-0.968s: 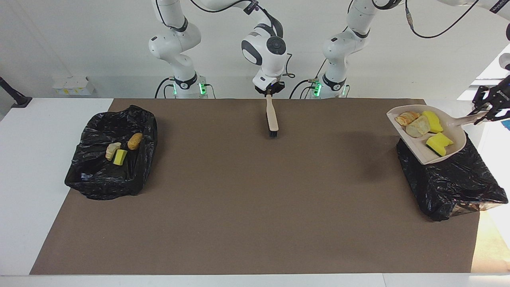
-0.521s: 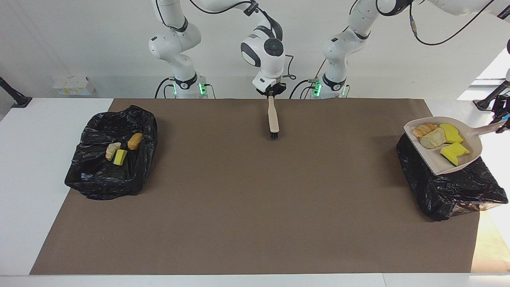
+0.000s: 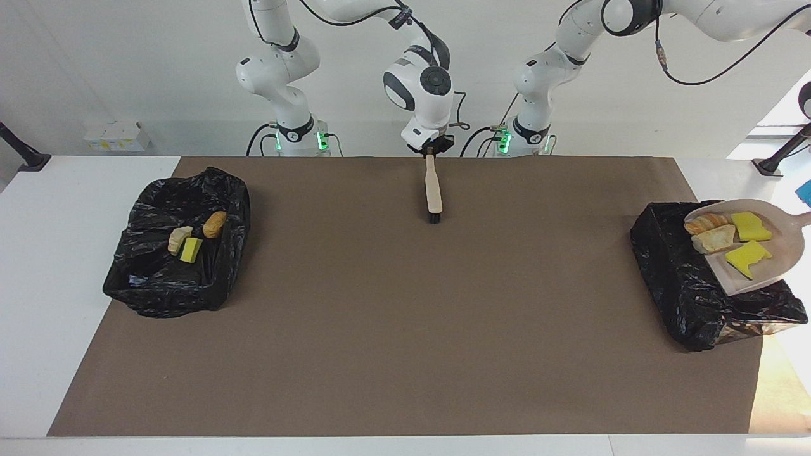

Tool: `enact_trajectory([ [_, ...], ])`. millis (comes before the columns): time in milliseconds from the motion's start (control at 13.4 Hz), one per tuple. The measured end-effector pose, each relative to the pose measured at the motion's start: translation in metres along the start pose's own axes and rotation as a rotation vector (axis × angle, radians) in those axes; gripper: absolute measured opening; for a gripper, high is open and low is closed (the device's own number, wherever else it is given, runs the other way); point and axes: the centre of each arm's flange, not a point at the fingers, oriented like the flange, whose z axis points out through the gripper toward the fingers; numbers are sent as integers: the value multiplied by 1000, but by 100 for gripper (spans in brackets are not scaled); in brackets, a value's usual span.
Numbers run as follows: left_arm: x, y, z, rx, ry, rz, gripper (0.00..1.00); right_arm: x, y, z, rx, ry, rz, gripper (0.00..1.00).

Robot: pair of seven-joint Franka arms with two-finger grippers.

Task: Sweep and dump trash in bin

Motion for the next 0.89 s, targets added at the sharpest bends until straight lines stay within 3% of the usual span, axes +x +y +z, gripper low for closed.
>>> enact_trajectory([
  [74, 6, -6, -6, -6, -52, -22, 31, 1, 1, 0, 1, 0, 3, 26],
  [298, 33, -24, -29, -8, -208, -51, 31, 7, 1, -6, 21, -6, 41, 51],
  [372, 39, -28, -39, -4, -255, -51, 31, 9, 0, -9, 29, -5, 54, 51],
  [521, 45, -29, -64, -5, -350, -53, 31, 18, 1, -21, 49, 2, 73, 67],
  [670, 47, -23, -91, 2, -412, -83, 31, 34, 10, -45, 58, -8, 107, 72],
  [819, 52, -9, -116, 12, -483, -106, 31, 46, 39, -87, 47, -30, 161, 96],
  [894, 59, -2, -123, 9, -506, -120, 31, 50, 61, -113, 45, -32, 186, 100],
])
